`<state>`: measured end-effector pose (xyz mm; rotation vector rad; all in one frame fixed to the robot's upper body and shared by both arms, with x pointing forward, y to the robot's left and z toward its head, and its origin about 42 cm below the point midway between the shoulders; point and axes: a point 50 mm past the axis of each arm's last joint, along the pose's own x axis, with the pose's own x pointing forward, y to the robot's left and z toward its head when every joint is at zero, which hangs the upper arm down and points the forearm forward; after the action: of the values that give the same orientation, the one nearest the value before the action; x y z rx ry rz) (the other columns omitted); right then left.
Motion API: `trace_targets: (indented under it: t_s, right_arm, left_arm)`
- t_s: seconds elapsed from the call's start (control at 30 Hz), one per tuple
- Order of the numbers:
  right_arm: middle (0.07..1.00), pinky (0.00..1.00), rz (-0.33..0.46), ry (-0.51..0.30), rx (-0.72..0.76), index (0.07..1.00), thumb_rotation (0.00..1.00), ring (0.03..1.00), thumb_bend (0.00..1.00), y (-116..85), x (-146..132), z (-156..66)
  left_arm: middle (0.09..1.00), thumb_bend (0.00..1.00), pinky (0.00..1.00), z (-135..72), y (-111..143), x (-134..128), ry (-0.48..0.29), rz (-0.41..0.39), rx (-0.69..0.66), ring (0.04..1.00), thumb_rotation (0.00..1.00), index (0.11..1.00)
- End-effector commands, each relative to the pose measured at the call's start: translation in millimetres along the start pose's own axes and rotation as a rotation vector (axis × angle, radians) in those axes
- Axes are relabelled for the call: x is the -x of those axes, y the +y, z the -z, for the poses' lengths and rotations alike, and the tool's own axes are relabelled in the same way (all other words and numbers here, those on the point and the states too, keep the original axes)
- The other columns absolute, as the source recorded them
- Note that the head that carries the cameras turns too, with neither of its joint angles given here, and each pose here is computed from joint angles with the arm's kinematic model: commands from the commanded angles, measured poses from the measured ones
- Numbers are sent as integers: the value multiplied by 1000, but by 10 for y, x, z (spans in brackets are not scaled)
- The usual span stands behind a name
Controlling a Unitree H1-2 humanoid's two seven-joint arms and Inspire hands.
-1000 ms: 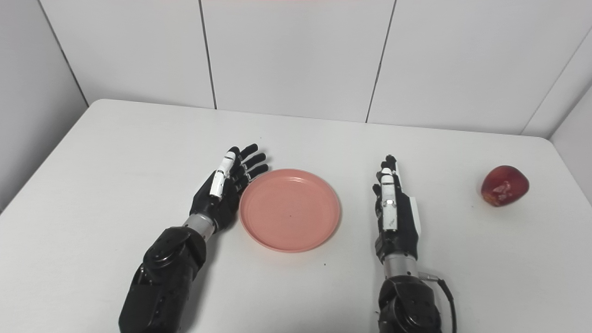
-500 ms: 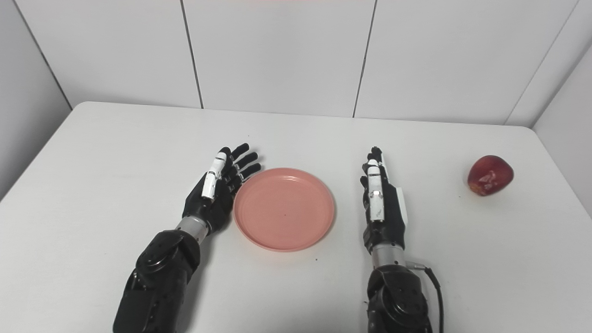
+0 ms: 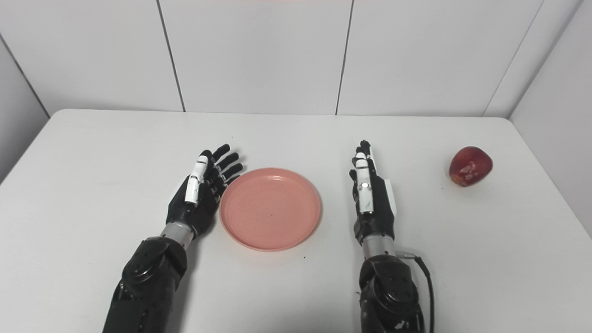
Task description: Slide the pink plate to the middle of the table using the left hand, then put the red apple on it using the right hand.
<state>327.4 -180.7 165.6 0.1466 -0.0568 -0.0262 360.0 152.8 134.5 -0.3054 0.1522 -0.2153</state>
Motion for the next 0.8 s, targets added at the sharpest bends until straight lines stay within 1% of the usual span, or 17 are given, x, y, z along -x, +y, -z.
trace_targets:
  t_s: [0.0,0.07,0.13,0.17,0.23,0.27,0.37,0.43,0.53,0.63,0.67,0.73,0.77]
  right_arm:
    - [993,1000,-13,-114,5,986,1000,985,325,57,-91,-193]
    - [989,1000,-15,-118,9,983,1000,980,339,61,-99,-203]
    - [987,997,-11,-126,24,980,1000,977,386,59,-112,-210]
    - [987,996,-9,-131,34,979,1000,977,390,54,-119,-215]
    - [988,1000,-2,-142,55,980,1000,976,456,46,-130,-223]
    - [979,999,9,-150,74,973,981,969,492,41,-135,-233]
    - [947,956,36,-166,108,942,928,938,548,24,-148,-285]
    - [946,954,46,-172,136,940,914,935,609,6,-157,-322]
    - [939,933,60,-199,186,936,916,920,640,-38,-160,-399]
    - [930,920,72,-237,218,932,906,909,643,-102,-159,-481]
    - [916,901,78,-244,223,918,883,893,665,-116,-160,-501]
    - [896,856,107,-258,260,901,862,865,667,-150,-166,-552]
    - [898,848,122,-264,290,899,857,872,678,-176,-166,-580]
  left_arm:
    - [889,363,868,106,97,20,36,-44,-14,874,1000,881]
    - [888,357,870,114,120,21,33,-50,-12,874,1000,877]
    - [891,354,877,124,153,23,33,-50,-8,876,1000,880]
    - [891,353,878,128,168,22,34,-51,-1,876,1000,880]
    - [888,356,880,136,188,17,35,-53,5,875,1000,878]
    - [888,358,878,142,199,14,34,-53,5,875,1000,879]
    - [889,361,880,158,231,7,30,-50,5,877,1000,883]
    - [887,367,880,166,247,3,23,-49,11,876,1000,881]
    - [884,365,883,188,280,0,11,-46,20,872,1000,879]
    - [885,371,882,210,310,-5,11,-49,24,873,1000,878]
    - [884,378,877,214,315,-7,12,-50,25,872,1000,876]
    - [889,380,884,224,326,-12,15,-49,35,878,1000,881]
    - [890,379,885,230,334,-15,16,-49,38,879,1000,882]
